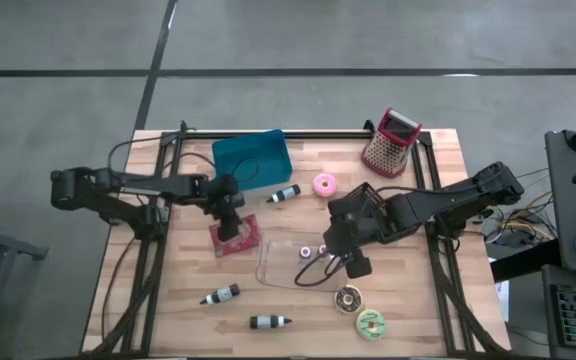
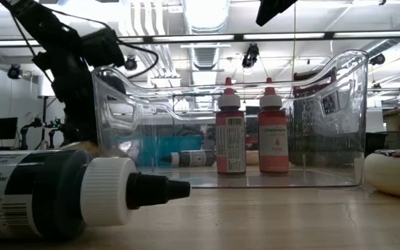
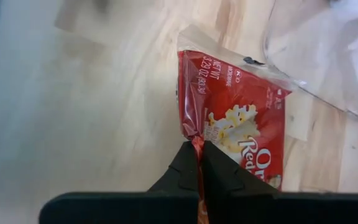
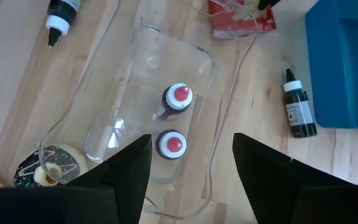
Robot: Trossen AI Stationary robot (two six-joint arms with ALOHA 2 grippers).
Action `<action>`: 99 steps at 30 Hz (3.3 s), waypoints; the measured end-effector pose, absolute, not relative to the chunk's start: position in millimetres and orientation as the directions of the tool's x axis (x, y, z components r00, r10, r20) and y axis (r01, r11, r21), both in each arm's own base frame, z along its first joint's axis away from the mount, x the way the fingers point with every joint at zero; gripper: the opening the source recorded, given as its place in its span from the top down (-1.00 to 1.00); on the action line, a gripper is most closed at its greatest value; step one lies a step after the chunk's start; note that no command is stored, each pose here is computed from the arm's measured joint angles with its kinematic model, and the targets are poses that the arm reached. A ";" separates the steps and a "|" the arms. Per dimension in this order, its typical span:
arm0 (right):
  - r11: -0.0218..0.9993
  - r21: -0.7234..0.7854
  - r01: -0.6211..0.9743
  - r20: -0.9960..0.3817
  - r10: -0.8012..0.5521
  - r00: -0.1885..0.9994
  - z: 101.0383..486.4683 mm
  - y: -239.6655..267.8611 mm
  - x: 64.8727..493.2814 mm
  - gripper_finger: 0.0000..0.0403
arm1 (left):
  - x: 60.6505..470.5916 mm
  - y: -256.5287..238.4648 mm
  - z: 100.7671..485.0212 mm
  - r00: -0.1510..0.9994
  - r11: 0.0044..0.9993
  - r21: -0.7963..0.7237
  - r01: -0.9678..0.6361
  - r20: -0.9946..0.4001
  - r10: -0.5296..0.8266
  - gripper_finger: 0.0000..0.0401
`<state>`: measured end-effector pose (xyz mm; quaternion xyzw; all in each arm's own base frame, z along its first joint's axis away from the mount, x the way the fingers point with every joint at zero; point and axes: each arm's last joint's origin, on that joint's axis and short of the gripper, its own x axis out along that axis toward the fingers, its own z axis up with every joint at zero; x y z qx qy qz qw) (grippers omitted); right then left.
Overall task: Pick & Place Food Item
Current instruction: Put the popcorn bag into the blue bin
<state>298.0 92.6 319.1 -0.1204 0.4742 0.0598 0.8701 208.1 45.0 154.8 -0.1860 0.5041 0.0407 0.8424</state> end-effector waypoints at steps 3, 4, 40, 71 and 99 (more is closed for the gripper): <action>0.963 -0.150 -0.223 -0.836 -0.003 0.549 312.4 93.2 299.4 -0.09 | 203.8 44.4 161.2 0.497 0.929 -0.255 -0.268 -0.863 -0.093 1.00; 0.963 -0.148 -0.225 -0.837 0.000 0.547 309.9 93.3 299.5 -0.09 | 202.4 44.3 163.0 0.499 0.929 -0.251 -0.271 -0.862 -0.087 1.00; 0.942 -0.246 -0.227 -0.399 0.115 0.910 271.7 91.6 296.5 -0.09 | 185.4 46.9 242.1 0.852 0.967 0.025 -0.252 -0.468 0.234 1.00; 0.940 -0.287 -0.187 -0.123 0.157 0.980 263.4 62.7 242.3 -0.09 | 217.2 126.1 236.0 0.712 0.775 0.339 -0.533 -0.315 0.628 1.00; 0.949 -0.247 -0.195 -0.169 0.156 0.973 258.8 62.7 241.8 -0.09 | 256.4 213.5 209.1 0.437 0.921 0.195 -0.338 -0.834 0.338 1.00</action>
